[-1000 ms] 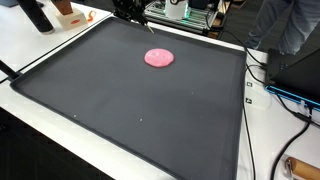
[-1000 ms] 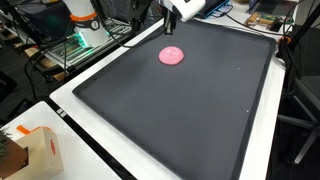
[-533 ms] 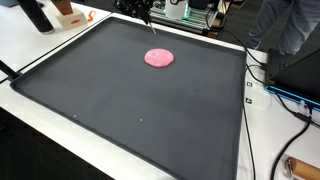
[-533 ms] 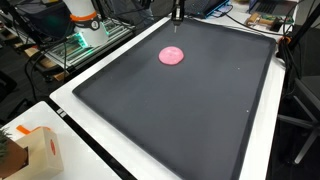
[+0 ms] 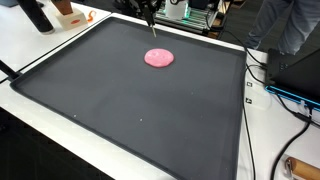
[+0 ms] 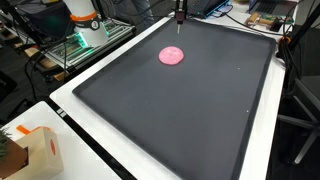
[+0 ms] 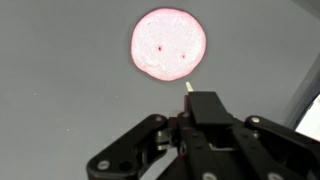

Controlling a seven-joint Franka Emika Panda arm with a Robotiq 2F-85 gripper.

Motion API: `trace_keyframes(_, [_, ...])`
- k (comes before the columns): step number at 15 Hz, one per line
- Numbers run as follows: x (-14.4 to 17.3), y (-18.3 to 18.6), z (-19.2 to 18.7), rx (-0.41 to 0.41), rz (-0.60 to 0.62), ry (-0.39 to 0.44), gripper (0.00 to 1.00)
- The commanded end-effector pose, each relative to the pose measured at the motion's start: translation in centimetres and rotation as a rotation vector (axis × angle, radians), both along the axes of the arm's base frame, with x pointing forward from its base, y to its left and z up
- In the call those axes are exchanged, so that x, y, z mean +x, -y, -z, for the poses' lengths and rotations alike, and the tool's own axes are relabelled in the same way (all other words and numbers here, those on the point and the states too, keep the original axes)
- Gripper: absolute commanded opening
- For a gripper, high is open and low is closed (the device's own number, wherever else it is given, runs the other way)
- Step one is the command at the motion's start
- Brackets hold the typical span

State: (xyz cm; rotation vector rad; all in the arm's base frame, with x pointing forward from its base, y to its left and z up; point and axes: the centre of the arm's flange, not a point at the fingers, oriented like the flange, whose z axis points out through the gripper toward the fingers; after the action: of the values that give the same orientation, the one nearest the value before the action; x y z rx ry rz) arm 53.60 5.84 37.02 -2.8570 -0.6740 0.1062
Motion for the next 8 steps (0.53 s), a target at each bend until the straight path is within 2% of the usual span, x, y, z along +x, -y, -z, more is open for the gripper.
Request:
trace_keyframes(1, [-2.4, -1.3, -0.6, -0.070, 0.012, 0.015, 0.03])
trace_keyframes(6, [-3.5, -2.6, -1.8, -0.128, -0.002, 0.062, 0.03])
trace_keyframes(7, [-1.8, -2.2, -1.4, -0.089, -0.006, 0.029, 0.12])
trace_keyframes(8, [-2.0, -2.4, -1.7, -0.097, -0.008, 0.036, 0.12])
